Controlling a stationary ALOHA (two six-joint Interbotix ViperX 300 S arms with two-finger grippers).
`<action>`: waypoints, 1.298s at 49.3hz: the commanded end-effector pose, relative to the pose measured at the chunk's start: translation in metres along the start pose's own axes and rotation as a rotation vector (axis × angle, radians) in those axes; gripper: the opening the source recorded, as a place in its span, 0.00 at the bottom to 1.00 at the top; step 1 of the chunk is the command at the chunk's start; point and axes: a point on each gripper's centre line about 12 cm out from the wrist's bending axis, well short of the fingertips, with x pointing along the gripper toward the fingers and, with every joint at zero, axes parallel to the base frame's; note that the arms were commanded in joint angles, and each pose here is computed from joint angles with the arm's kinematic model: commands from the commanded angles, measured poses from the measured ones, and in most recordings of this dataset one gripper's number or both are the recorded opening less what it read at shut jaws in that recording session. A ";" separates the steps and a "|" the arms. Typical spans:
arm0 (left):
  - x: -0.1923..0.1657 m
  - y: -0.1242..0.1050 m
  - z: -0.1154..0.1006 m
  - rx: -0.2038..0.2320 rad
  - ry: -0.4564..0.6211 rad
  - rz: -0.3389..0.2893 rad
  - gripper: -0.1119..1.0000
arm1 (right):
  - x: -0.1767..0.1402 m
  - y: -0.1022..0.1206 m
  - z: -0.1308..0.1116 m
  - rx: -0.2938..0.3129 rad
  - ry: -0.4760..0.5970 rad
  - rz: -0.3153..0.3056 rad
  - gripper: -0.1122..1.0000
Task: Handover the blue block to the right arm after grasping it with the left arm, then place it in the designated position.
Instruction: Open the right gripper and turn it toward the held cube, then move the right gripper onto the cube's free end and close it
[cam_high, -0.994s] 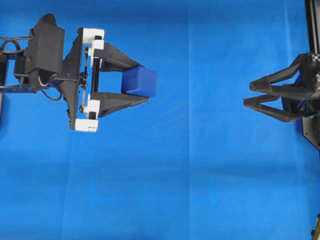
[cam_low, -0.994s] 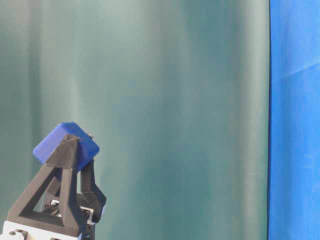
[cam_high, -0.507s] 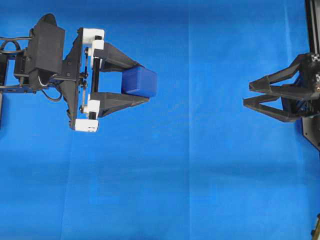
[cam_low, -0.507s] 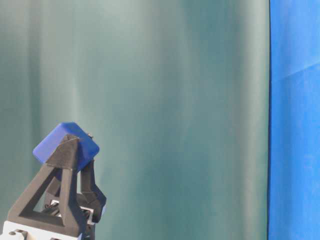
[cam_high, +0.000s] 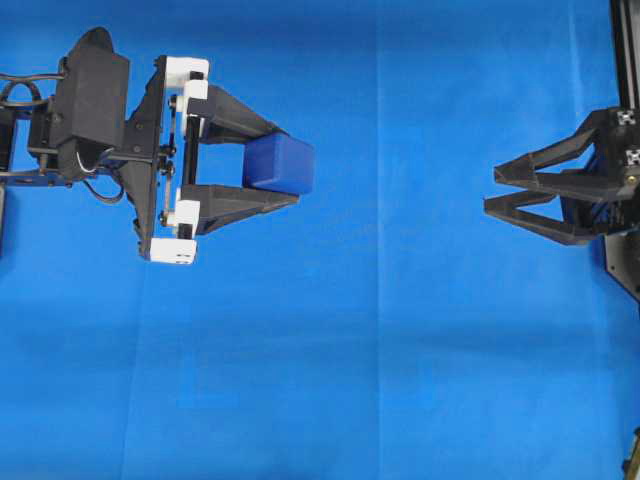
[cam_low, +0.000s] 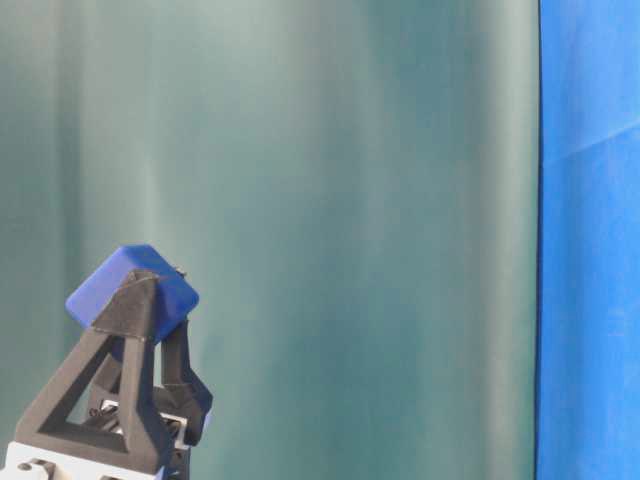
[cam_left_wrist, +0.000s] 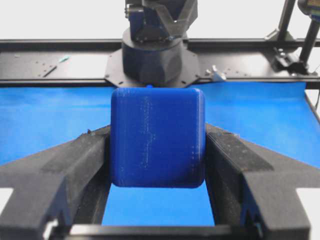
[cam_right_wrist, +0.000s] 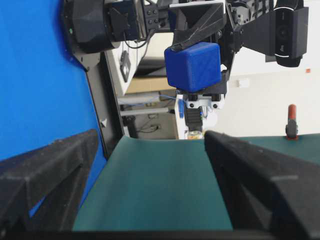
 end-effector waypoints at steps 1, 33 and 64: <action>-0.004 -0.001 0.012 -0.001 -0.040 -0.002 0.51 | 0.003 -0.009 0.004 0.000 -0.012 -0.016 0.97; -0.005 -0.003 0.011 -0.001 -0.038 -0.007 0.51 | 0.082 -0.044 0.006 -0.055 0.007 0.026 0.97; -0.004 -0.005 0.012 -0.001 -0.040 -0.013 0.51 | 0.162 -0.064 -0.012 -0.119 0.039 0.043 0.97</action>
